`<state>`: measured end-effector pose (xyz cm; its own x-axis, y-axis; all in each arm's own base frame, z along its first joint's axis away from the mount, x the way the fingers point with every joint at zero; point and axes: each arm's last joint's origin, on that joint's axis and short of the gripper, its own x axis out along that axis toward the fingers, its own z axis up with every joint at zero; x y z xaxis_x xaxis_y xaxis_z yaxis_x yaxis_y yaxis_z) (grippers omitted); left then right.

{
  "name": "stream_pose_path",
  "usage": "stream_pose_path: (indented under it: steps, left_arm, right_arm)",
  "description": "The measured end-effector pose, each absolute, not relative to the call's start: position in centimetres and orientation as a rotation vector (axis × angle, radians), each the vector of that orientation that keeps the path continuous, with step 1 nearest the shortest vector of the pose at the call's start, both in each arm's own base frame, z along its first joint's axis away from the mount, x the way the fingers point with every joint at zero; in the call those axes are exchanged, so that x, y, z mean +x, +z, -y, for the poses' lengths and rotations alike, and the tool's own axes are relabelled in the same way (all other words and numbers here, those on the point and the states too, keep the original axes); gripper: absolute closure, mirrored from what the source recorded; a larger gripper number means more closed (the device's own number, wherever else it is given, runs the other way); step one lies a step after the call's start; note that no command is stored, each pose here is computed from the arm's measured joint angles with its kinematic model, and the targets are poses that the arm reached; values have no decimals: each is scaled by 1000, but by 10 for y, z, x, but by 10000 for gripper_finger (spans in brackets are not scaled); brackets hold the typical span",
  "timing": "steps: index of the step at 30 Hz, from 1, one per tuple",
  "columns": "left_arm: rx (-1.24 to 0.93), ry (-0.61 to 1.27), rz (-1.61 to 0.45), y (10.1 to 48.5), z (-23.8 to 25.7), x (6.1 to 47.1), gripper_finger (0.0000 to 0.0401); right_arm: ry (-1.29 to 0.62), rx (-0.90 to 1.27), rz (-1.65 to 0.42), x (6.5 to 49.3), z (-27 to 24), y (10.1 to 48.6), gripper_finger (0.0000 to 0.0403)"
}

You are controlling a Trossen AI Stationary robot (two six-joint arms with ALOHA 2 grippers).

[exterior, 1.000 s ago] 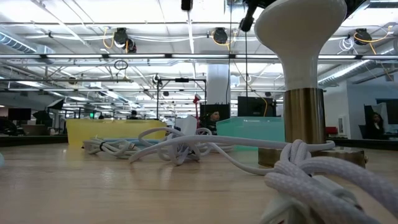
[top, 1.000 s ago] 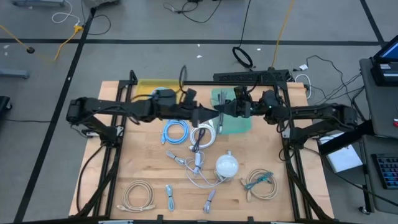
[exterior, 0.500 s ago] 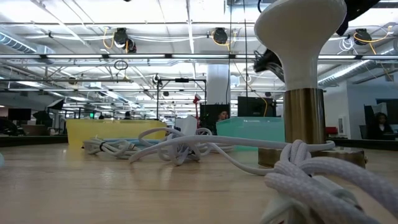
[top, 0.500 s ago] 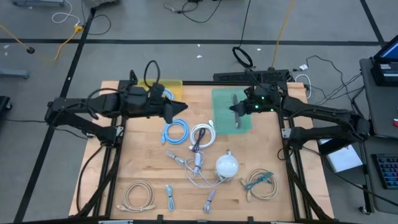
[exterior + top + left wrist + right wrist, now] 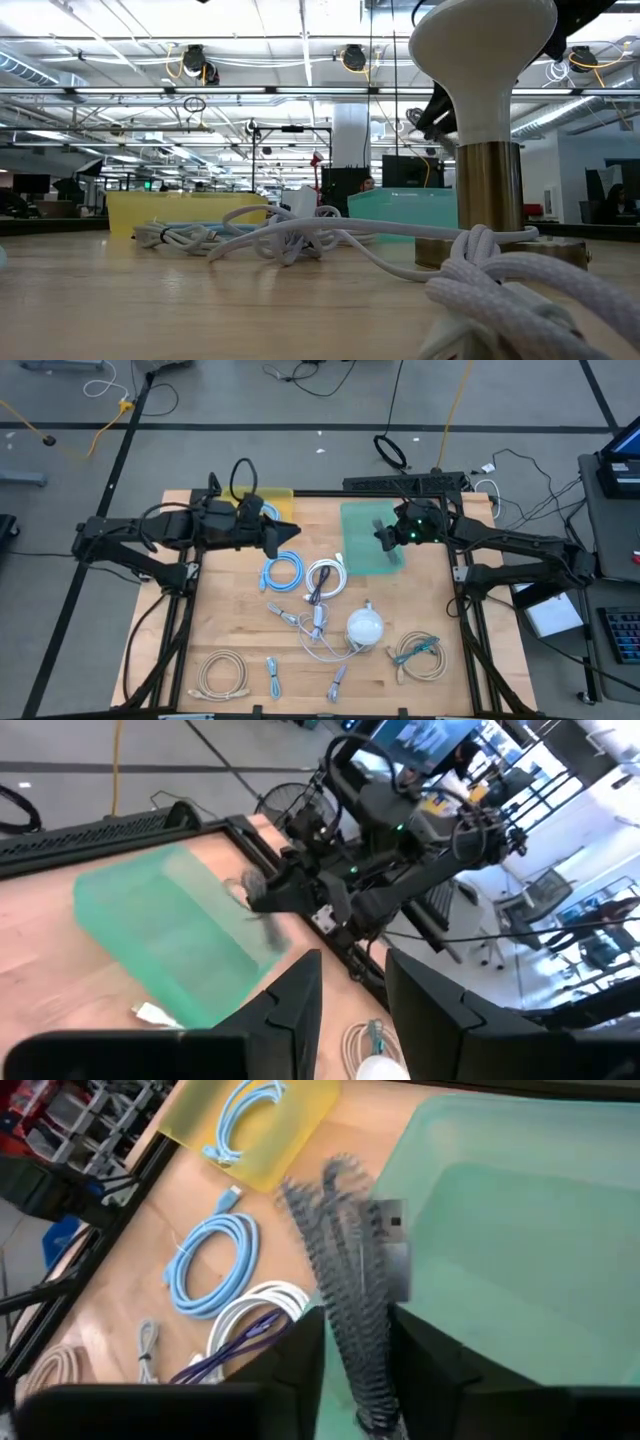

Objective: Pick & Place USB Port
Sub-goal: Put the white and black charger cable into the green bin

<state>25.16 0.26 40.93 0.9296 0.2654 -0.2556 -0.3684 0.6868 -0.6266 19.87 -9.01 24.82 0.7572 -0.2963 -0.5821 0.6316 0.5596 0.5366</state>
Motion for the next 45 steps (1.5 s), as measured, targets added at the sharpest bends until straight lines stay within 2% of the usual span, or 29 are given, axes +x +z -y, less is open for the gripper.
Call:
stream_pose_path:
  steps: [8,16,22,31,39,45]
  left_arm:
    - [-726,359,-158,406,-2,257,286]
    - [-726,361,-162,405,-2,258,286]
    - [-725,363,-154,406,-3,258,286]
    - [-715,375,-152,406,-3,258,286]
    - [-712,381,-148,406,-4,258,286]
    - [-712,382,-149,406,-4,258,286]
  right_arm:
    - [-592,793,-449,198,91,247,236]
    - [-610,781,-423,199,92,249,230]
    - [-625,775,-473,199,93,243,264]
    - [-609,708,-570,199,91,235,394]
    - [-584,657,-624,197,90,233,400]
    - [-252,683,-684,199,81,233,397]
